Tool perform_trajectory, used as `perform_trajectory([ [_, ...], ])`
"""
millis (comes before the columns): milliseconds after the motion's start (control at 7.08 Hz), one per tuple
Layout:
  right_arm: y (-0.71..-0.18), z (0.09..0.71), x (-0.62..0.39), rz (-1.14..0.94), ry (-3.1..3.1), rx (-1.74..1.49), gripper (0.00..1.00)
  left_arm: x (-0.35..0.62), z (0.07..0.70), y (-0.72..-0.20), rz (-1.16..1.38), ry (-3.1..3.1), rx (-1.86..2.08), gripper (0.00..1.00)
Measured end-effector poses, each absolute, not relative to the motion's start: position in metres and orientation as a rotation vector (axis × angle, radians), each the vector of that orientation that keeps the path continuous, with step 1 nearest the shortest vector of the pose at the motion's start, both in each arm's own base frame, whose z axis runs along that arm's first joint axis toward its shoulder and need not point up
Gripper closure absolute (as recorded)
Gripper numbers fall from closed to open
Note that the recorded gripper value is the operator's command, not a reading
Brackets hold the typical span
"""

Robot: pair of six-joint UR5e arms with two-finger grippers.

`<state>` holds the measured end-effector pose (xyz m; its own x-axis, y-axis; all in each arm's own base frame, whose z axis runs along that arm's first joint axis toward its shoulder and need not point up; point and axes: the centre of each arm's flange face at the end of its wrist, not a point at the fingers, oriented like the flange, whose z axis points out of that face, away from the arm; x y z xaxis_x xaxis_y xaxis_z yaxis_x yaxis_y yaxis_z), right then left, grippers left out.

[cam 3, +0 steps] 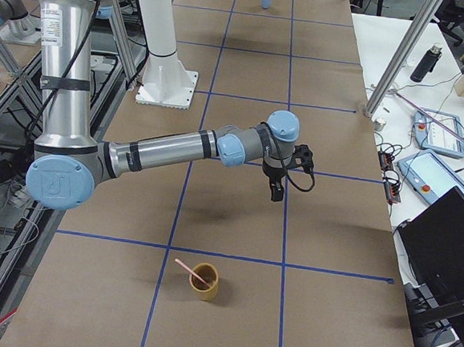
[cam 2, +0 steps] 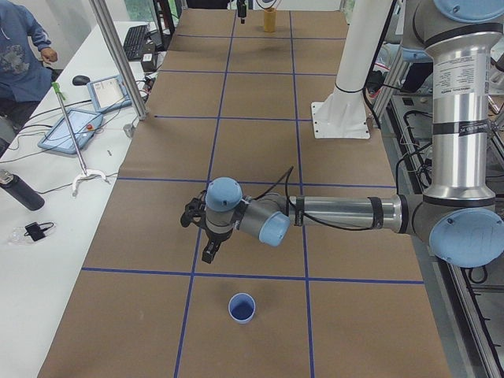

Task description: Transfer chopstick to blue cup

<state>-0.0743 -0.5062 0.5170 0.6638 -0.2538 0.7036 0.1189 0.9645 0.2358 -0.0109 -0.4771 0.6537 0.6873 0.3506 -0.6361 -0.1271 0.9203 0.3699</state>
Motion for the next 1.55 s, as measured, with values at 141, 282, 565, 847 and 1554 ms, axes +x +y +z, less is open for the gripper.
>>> perform_trajectory([
  [141, -0.507, 0.515, -0.074, -0.207, -0.821, 0.177, 0.00, -0.038, 0.697, -0.472, 0.302, 0.748, 0.297, 0.02],
  [282, -0.507, 0.512, -0.075, -0.196, -0.824, 0.179, 0.00, -0.057, 0.733, -0.466, 0.321, 0.739, 0.277, 0.02],
  [565, -0.508, 0.507, -0.075, -0.173, -0.832, 0.192, 0.00, -0.069, 0.774, -0.455, 0.310, 0.742, 0.224, 0.02],
  [847, -0.508, 0.503, -0.075, -0.155, -0.841, 0.206, 0.00, -0.071, 0.791, -0.446, 0.287, 0.749, 0.176, 0.02],
  [1554, -0.508, 0.503, -0.075, -0.153, -0.843, 0.211, 0.00, -0.072, 0.819, -0.434, 0.237, 0.758, 0.104, 0.93],
])
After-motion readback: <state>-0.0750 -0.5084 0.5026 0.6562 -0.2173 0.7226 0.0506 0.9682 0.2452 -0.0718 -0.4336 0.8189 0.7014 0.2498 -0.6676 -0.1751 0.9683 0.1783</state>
